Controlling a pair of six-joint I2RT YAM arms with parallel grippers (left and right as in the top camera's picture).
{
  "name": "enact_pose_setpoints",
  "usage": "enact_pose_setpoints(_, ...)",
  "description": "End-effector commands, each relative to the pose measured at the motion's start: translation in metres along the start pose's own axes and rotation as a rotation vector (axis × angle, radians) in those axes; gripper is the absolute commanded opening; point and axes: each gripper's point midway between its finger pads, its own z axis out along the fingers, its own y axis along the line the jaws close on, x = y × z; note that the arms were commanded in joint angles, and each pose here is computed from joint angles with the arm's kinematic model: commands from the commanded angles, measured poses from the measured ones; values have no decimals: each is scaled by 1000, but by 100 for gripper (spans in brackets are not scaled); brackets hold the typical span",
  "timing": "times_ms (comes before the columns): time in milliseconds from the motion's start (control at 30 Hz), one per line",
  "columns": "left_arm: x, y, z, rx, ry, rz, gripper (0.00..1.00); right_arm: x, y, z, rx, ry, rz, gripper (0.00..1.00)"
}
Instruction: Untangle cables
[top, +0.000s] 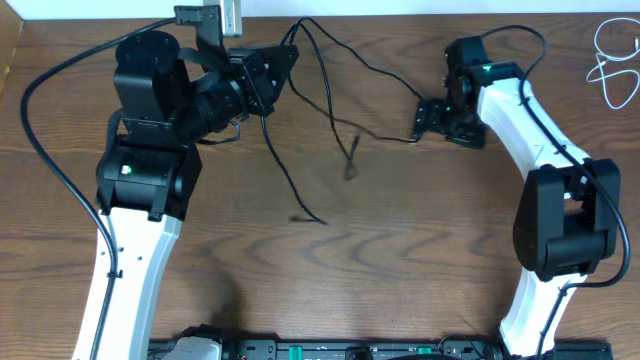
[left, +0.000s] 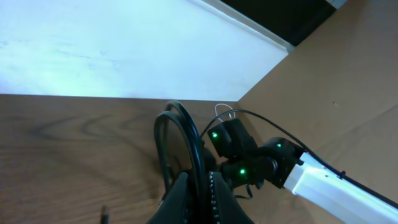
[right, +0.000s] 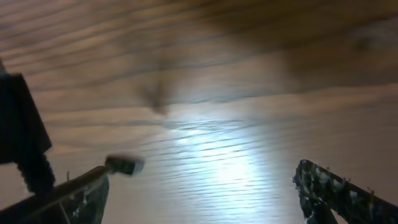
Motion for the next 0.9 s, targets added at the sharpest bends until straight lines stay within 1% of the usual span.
enact_pose_setpoints(0,-9,1,-7,-11,-31,9,8,-8,-36,-3,130,-37,43,92)
enact_pose_setpoints(100,-8,4,-8,-20,-26,1,7,-11,-54,-5,183,-40,34,91)
enact_pose_setpoints(200,-2,7,-7,-30,-5,-14,8,-14,-64,-6,188,-37,20,90)
enact_pose_setpoints(300,6,12,-7,-47,27,-11,8,-19,-76,-7,197,-44,45,89)
enact_pose_setpoints(400,17,17,-8,-66,67,-32,8,-25,-92,-12,186,-46,80,91)
enact_pose_setpoints(500,24,20,-8,-77,94,-8,7,-32,-105,-19,149,-43,114,94)
enact_pose_setpoints(633,26,21,-9,-79,103,29,7,-43,-115,-33,32,-43,120,97)
enact_pose_setpoints(733,25,22,-9,-88,99,42,7,-51,-120,-42,-56,-51,125,98)
enact_pose_setpoints(767,25,23,-9,-91,98,43,7,-52,-120,-43,-87,-53,116,98)
enact_pose_setpoints(867,24,26,-9,-106,94,43,7,-54,-106,-51,-264,-60,31,99)
